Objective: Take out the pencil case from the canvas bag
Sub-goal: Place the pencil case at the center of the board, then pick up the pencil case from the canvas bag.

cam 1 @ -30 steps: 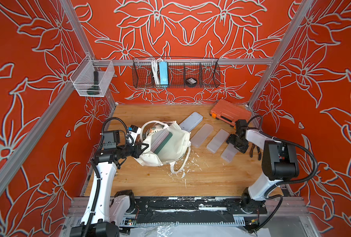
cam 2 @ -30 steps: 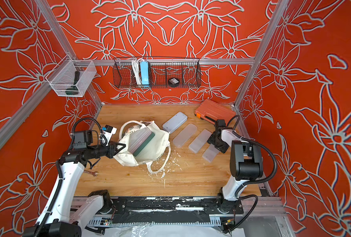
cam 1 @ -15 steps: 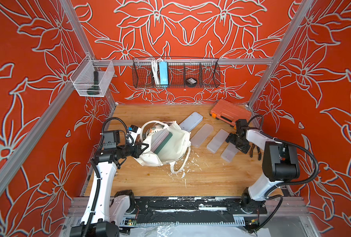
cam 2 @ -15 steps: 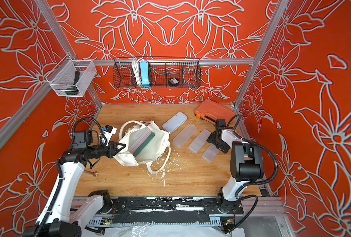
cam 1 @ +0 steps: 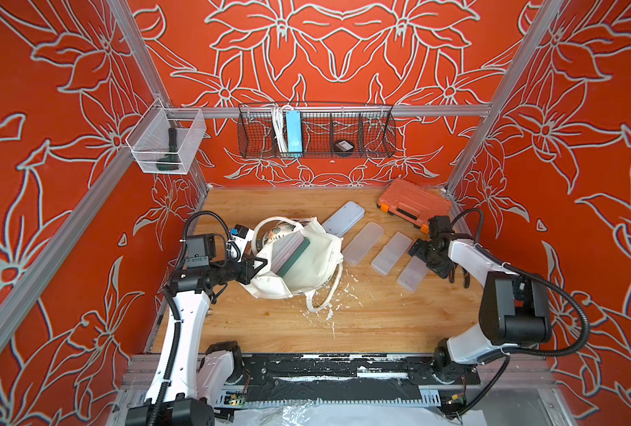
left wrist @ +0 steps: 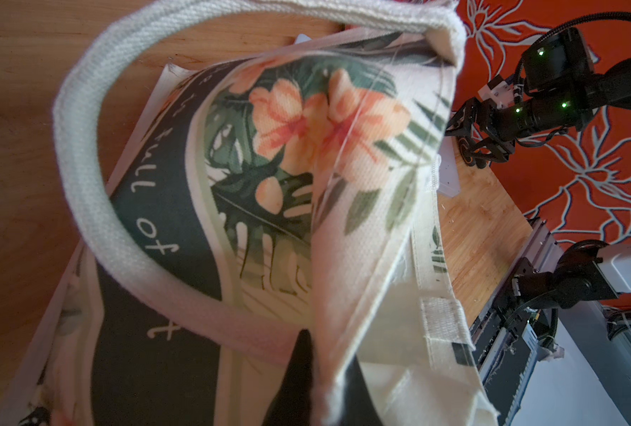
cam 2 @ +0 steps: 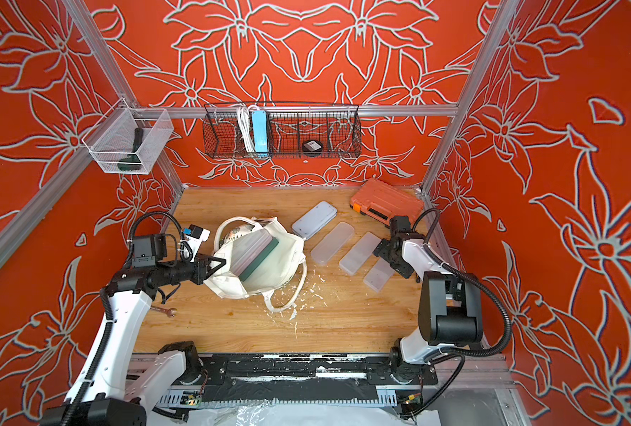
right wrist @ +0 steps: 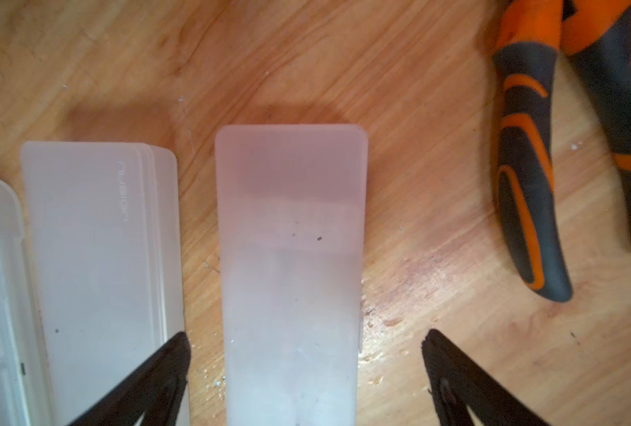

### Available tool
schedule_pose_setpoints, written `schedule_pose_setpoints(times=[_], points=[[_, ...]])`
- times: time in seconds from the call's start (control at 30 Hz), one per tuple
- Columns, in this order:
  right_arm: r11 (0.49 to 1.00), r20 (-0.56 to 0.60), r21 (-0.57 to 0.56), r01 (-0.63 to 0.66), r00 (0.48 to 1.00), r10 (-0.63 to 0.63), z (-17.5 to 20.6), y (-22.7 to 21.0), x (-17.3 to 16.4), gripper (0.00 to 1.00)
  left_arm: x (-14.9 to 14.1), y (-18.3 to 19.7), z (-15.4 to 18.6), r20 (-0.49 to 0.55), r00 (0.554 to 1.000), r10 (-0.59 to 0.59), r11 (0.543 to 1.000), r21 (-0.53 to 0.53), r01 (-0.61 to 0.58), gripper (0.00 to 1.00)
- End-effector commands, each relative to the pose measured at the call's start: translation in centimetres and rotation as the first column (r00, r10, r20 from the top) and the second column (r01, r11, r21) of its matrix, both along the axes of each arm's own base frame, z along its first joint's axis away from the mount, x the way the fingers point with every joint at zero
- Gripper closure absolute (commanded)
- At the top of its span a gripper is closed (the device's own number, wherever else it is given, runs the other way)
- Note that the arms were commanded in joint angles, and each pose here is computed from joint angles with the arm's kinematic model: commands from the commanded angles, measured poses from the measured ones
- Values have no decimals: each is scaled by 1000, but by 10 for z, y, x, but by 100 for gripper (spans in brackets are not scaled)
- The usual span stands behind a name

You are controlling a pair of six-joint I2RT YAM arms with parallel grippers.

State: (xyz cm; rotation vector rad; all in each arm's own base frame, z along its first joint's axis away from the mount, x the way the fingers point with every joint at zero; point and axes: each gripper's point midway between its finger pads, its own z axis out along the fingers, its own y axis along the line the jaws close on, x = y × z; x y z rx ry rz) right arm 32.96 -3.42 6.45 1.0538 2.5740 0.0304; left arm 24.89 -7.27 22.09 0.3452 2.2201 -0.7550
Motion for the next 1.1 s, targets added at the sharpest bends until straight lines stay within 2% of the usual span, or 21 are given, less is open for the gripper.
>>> schedule_pose_setpoints(times=[0.0, 0.2, 0.47, 0.77, 1.07], points=[[998, 13, 52, 39, 999, -40, 4, 6, -13, 2, -8, 2, -13, -66, 998, 20, 1000, 17, -19, 100], [996, 116, 79, 39, 992, -48, 22, 13, -19, 2, -8, 3, -14, -61, 998, 24, 999, 23, -23, 100], [990, 291, 134, -42, 957, 2, 55, 35, -18, 2, -8, 3, -14, -50, 998, 29, 999, 29, -28, 100], [986, 360, 131, -103, 932, 50, 75, 59, -23, 2, -9, 4, -12, -33, 999, 38, 999, 34, -37, 100], [962, 455, 140, -233, 878, 146, 78, 112, -28, 2, -9, 5, -9, -6, 999, 40, 998, 39, -40, 100]])
